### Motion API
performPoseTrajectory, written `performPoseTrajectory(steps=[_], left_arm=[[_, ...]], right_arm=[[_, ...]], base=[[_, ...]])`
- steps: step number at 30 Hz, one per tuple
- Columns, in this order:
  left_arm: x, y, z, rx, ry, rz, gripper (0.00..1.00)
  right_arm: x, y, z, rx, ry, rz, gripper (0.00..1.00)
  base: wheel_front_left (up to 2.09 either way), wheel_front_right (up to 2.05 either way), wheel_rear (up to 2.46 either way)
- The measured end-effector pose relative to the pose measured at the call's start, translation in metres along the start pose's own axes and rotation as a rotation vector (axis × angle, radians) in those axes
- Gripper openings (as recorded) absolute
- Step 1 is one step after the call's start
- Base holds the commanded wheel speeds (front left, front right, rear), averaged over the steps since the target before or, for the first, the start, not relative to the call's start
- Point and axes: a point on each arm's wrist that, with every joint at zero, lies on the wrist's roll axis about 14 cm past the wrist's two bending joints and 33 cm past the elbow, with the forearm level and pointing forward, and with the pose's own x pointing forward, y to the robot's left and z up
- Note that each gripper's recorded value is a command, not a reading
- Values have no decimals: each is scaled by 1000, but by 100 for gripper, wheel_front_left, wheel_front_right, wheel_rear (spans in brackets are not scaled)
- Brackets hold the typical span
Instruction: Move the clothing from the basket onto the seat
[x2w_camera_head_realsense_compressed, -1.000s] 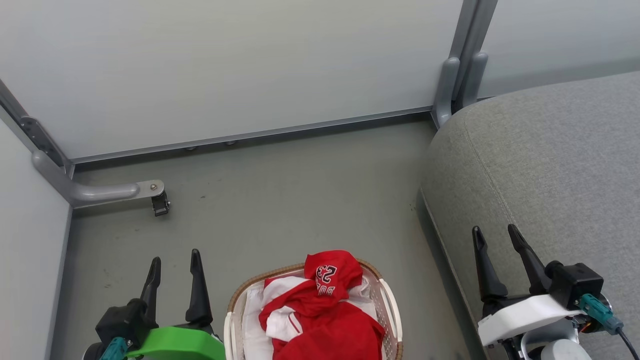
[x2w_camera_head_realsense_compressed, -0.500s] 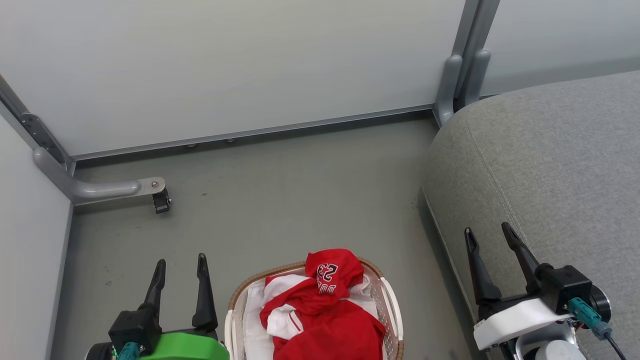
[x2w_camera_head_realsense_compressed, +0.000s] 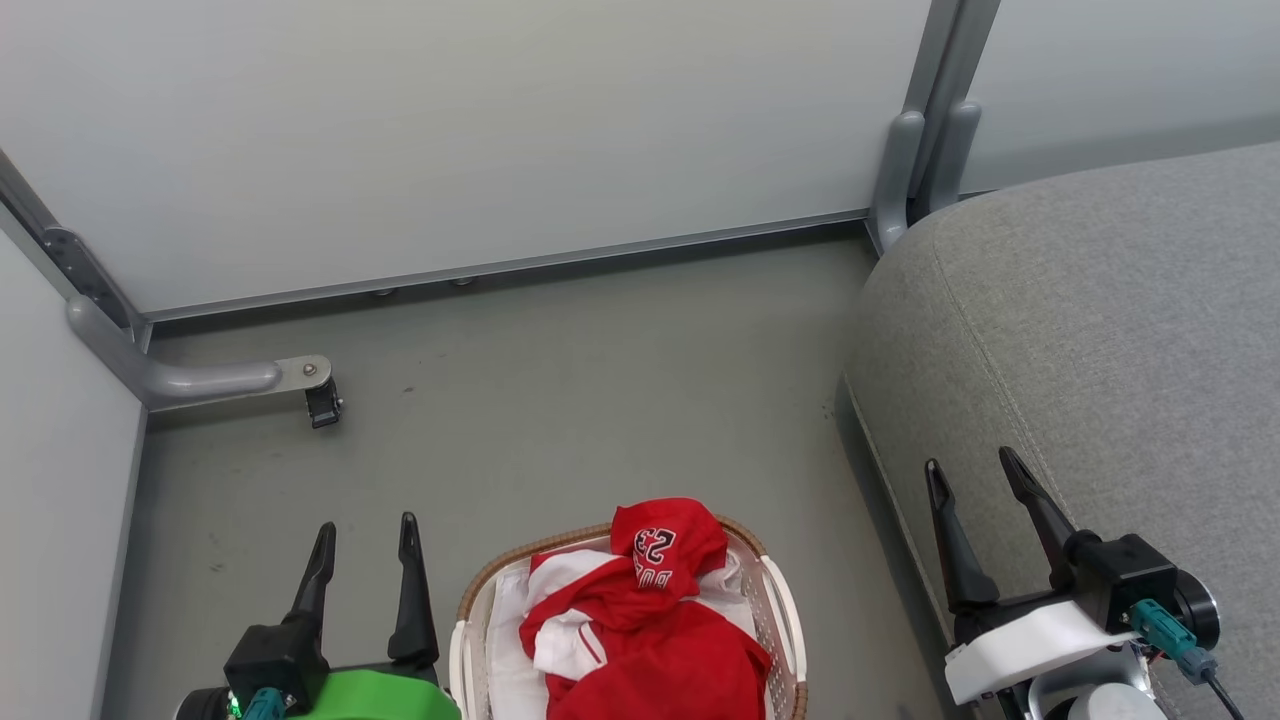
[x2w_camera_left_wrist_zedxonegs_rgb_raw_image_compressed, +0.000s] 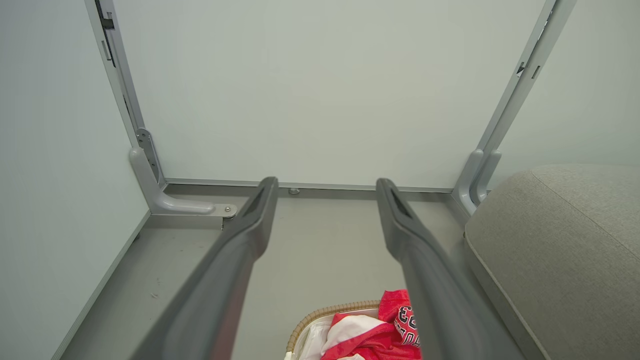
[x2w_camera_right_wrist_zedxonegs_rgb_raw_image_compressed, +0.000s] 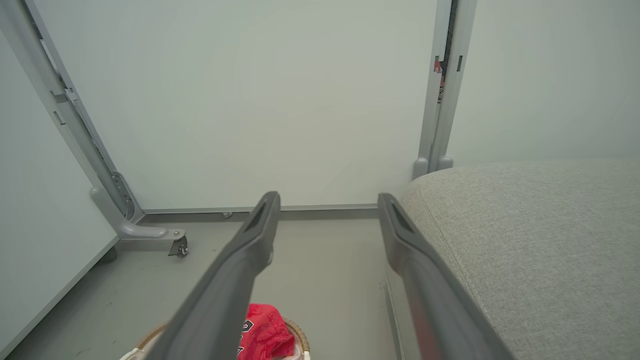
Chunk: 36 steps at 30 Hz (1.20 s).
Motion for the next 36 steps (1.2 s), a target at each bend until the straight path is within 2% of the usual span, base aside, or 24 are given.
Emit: performPoseTrajectory(steps=[12, 20, 30, 36], left_arm=[[0, -2, -4, -1, 14, -6, 100], [6, -18, -18, -2, 55, -65, 100], [58, -69, -48, 16, 131, -256, 100], [89, -95, -108, 51, 285, -391, 100]], right_arm=[[0, 0, -2, 2, 4, 0, 100], [5, 1, -3, -2, 6, 6, 100], [43, -21, 0, -36, -33, -25, 100], [77, -41, -4, -42, -65, -54, 100]], base=[[0, 0, 0], [0, 0, 0], [0, 0, 0], [0, 0, 0]])
